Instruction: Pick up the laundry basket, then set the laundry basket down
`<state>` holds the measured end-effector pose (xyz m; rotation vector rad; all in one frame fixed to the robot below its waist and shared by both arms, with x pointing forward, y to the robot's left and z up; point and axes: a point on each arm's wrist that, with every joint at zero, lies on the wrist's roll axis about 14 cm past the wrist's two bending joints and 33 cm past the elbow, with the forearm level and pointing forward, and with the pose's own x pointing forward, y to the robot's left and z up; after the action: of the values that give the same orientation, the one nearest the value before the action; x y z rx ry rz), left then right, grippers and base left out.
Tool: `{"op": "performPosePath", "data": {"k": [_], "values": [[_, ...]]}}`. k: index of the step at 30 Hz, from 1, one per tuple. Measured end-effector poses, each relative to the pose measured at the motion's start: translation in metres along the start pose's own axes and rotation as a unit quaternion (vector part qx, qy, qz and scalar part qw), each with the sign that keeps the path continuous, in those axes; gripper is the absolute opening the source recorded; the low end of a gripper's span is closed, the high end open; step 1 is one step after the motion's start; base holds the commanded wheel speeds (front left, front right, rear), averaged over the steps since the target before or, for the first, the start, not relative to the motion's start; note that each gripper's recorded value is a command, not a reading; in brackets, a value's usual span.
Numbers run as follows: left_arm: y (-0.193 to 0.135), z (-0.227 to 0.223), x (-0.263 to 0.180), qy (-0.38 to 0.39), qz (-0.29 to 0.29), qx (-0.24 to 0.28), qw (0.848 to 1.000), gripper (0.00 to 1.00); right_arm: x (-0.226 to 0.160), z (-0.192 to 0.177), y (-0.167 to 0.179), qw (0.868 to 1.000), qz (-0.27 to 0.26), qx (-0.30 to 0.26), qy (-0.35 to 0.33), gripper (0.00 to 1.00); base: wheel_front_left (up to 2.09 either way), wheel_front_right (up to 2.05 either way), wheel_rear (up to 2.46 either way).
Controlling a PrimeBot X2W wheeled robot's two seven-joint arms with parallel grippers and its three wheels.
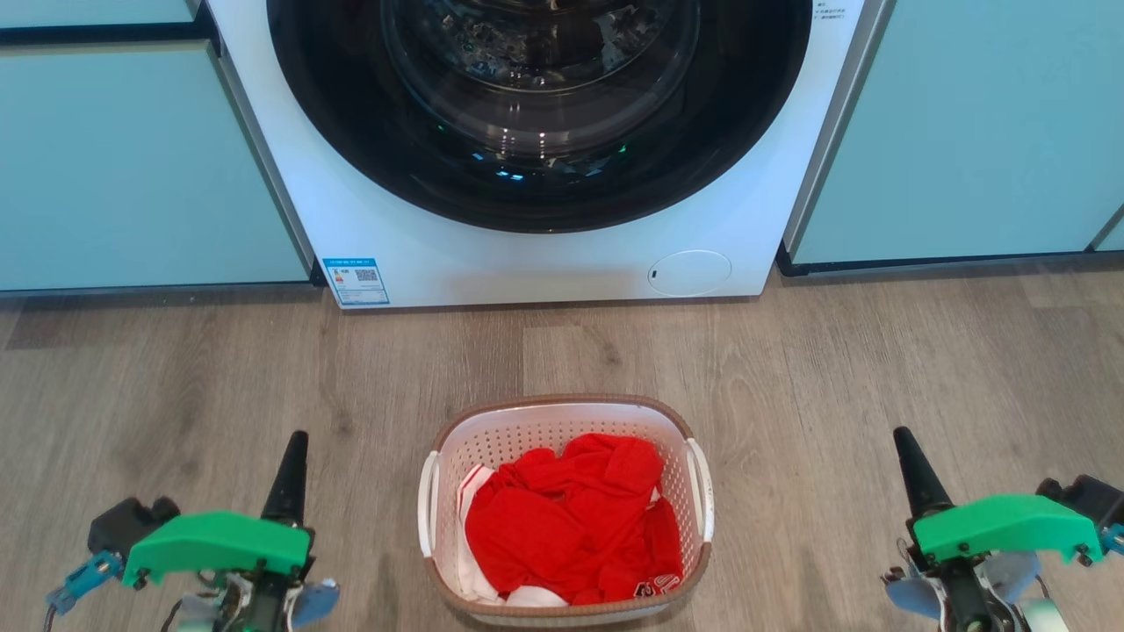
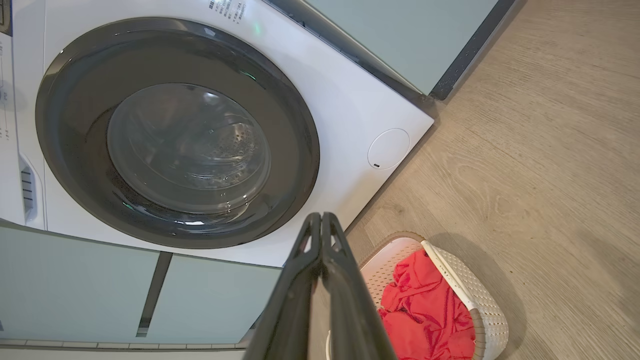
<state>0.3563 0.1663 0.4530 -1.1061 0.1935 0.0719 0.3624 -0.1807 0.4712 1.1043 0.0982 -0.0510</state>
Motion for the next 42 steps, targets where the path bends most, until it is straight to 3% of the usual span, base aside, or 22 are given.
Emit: {"op": "performPosePath", "data": {"k": [22,42], "values": [[-0.004,0.012,0.006,-0.003,-0.013,-0.115,0.993,0.0,0.004,0.01,-0.006,0.993,-0.009,0.119,-0.006,0.0,0.0,0.0,0.0],[-0.01,0.027,0.011,-0.012,-0.037,-0.217,0.975,0.0,0.007,0.022,-0.008,0.974,-0.004,0.226,-0.016,0.0,0.0,0.0,0.0]]}}
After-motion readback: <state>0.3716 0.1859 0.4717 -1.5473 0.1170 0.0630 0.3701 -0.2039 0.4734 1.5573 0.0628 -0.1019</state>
